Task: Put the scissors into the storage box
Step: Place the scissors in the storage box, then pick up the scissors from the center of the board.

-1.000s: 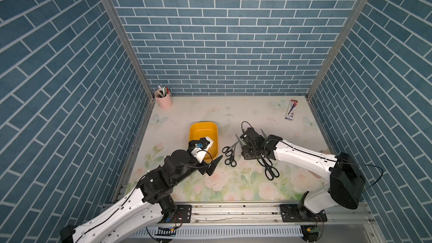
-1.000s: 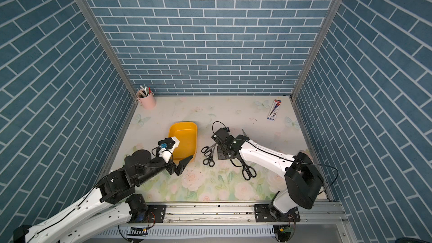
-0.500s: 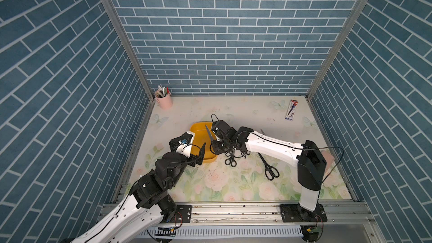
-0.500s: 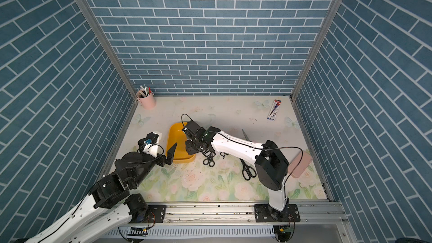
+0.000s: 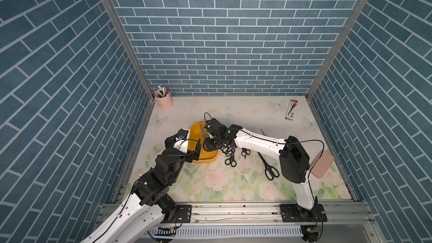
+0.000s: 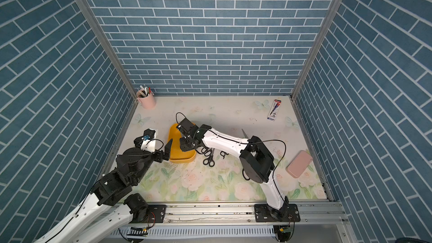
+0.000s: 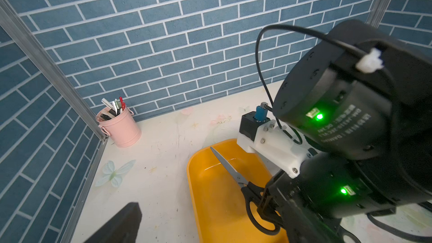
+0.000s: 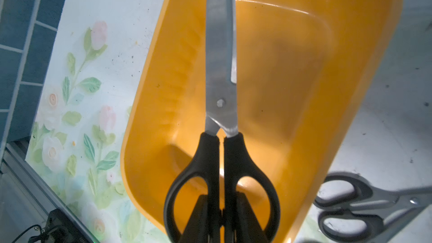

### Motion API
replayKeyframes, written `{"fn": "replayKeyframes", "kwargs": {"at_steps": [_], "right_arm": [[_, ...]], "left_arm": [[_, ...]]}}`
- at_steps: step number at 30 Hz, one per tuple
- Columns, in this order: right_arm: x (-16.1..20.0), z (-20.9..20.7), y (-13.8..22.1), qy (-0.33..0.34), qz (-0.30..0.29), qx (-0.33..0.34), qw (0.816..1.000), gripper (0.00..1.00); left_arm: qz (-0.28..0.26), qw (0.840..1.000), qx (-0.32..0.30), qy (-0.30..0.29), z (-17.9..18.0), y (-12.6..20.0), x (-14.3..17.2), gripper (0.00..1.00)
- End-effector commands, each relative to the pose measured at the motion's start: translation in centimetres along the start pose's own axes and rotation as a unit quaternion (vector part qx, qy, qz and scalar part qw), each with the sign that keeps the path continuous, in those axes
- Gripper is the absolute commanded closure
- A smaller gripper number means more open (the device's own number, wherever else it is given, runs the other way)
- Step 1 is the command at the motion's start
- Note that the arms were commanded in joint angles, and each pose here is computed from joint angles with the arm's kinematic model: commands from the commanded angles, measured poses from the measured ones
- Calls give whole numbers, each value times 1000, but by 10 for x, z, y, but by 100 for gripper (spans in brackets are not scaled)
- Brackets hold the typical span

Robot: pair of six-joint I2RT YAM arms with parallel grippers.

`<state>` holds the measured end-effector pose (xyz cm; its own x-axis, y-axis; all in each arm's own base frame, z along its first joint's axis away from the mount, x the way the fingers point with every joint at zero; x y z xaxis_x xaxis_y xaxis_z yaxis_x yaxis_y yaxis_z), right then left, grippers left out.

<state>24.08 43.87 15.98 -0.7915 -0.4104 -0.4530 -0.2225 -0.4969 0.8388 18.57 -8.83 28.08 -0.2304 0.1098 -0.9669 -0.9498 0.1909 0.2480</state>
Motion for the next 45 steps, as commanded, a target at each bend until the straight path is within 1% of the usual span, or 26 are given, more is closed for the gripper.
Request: {"fn": "replayKeyframes", "kwargs": {"at_steps": [1,4,9,11,18,21,23,24,26,29,32,33,36,39,41,43,45], "right_arm": [[-1,0,-17,-20,8,-3,1000,100],[-3,-3,-20,-30,1,13,999,100],[0,-5,-32,-32,16,18,999,100],[3,-8,-44,-32,25,23,999,100],[1,-7,-56,-31,35,28,999,84],[-1,-4,-57,-27,36,22,999,70],[-1,-5,-57,-27,34,23,999,63],[-3,-4,-55,-26,30,22,999,62],[-6,-2,-52,-24,21,17,999,53],[-15,5,-41,-16,3,2,1000,51],[-31,13,-15,0,-38,-11,999,51],[-39,15,2,6,-61,-8,998,50],[-51,8,35,19,-106,23,994,50],[-54,-17,63,6,-127,48,991,51],[-49,-44,76,-21,-130,72,989,51],[-36,-77,90,-47,-133,112,984,51],[-18,-107,100,-64,-126,145,979,50]], "left_arm": [[-2,1000,-12,5,5,2,-1,0],[-4,1000,-6,5,4,3,-3,0],[3,1000,-9,1,3,1,-1,0],[4,1000,-9,1,3,1,-2,0],[-3,1000,-14,4,6,3,-4,0],[-3,1000,-18,4,7,4,-4,0],[-3,1000,-20,4,7,4,-5,0],[-3,1000,-21,5,7,4,-5,0],[-6,1000,-20,7,8,5,-5,0],[-9,1000,-20,8,8,6,-7,0],[-13,1000,-17,9,8,7,-7,0],[-14,1000,-15,9,8,8,-8,0],[-16,1000,-4,10,6,8,-9,0],[-24,999,29,9,-1,9,-11,0],[-28,997,76,5,-13,8,-10,0],[-20,987,157,-6,-35,3,-5,0],[14,970,241,-17,-60,-4,3,0]]}}
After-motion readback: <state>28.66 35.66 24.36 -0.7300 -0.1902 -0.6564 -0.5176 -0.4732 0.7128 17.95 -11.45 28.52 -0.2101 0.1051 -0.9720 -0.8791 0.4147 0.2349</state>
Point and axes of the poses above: each gripper's point midway between its finger pads, its own y axis back along the fingers, its own z axis along the line the jaws close on, x = y × z, the point moved 6 cm from there along y, back along the fingers, and after that the axes turned 4 degrees about y, right-handed, at the moved point
